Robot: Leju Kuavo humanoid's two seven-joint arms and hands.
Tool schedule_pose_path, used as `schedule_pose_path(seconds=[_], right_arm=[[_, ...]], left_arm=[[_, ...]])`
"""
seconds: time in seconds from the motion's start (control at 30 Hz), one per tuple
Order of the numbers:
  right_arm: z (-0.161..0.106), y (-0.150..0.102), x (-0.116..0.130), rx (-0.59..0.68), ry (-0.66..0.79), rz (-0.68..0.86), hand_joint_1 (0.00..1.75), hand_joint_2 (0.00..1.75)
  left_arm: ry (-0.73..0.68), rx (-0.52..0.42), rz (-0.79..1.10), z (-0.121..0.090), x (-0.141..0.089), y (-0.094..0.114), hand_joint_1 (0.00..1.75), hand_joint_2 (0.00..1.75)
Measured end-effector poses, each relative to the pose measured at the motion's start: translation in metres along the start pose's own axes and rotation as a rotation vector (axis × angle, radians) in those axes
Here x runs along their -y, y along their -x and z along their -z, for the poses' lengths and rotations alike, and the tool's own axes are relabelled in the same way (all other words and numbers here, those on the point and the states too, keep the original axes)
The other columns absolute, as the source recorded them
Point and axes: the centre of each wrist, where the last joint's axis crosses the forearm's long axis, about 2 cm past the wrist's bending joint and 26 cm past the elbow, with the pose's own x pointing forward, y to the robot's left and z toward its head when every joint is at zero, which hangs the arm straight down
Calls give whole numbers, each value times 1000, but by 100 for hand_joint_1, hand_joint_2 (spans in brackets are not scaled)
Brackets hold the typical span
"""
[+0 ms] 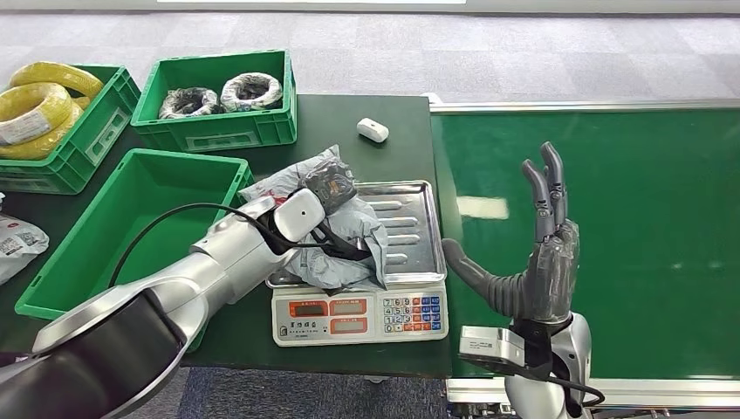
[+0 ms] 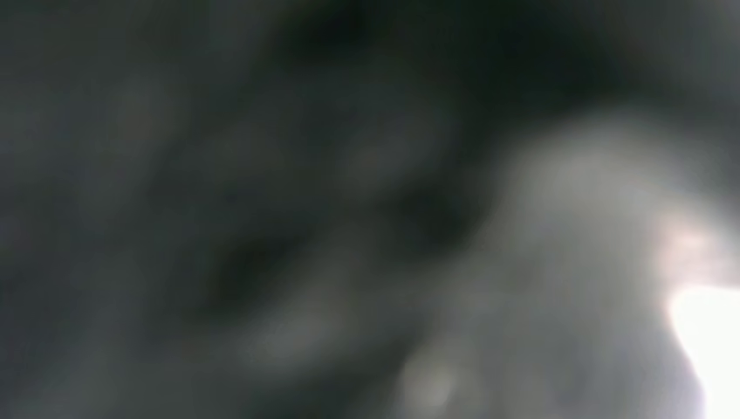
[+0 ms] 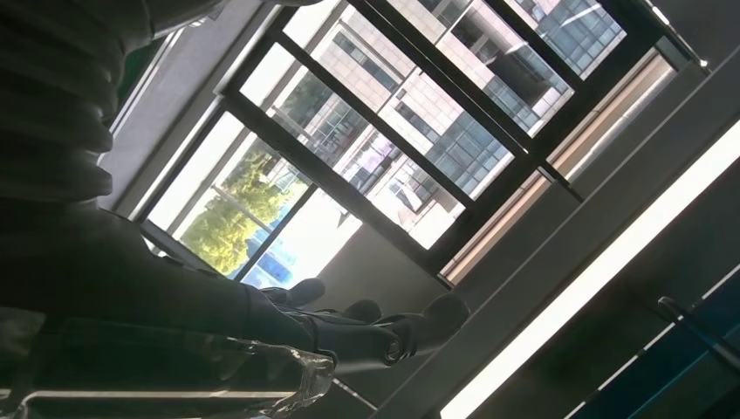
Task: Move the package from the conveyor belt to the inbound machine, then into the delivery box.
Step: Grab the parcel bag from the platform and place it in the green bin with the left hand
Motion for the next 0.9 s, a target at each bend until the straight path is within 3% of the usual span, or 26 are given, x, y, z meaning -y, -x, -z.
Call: schedule_pose_path(seconds=[0.2, 0.53, 0.77, 0.9], right_arm=[[-2, -1, 1, -2, -5, -5, 0, 175], [-4, -3, 0, -18, -44, 4, 0, 175], [-4, -3, -1, -23, -58, 14, 0, 175], [-5, -3, -2, -28, -88, 29, 0, 175]], left_arm=[[8, 15, 10, 1, -2, 4, 148, 175], [-24, 25, -44, -3, 5, 14, 166, 175], [-118, -88, -152, -8, 2, 38, 163, 175], [-202, -253, -205, -14, -3, 60, 161, 175]])
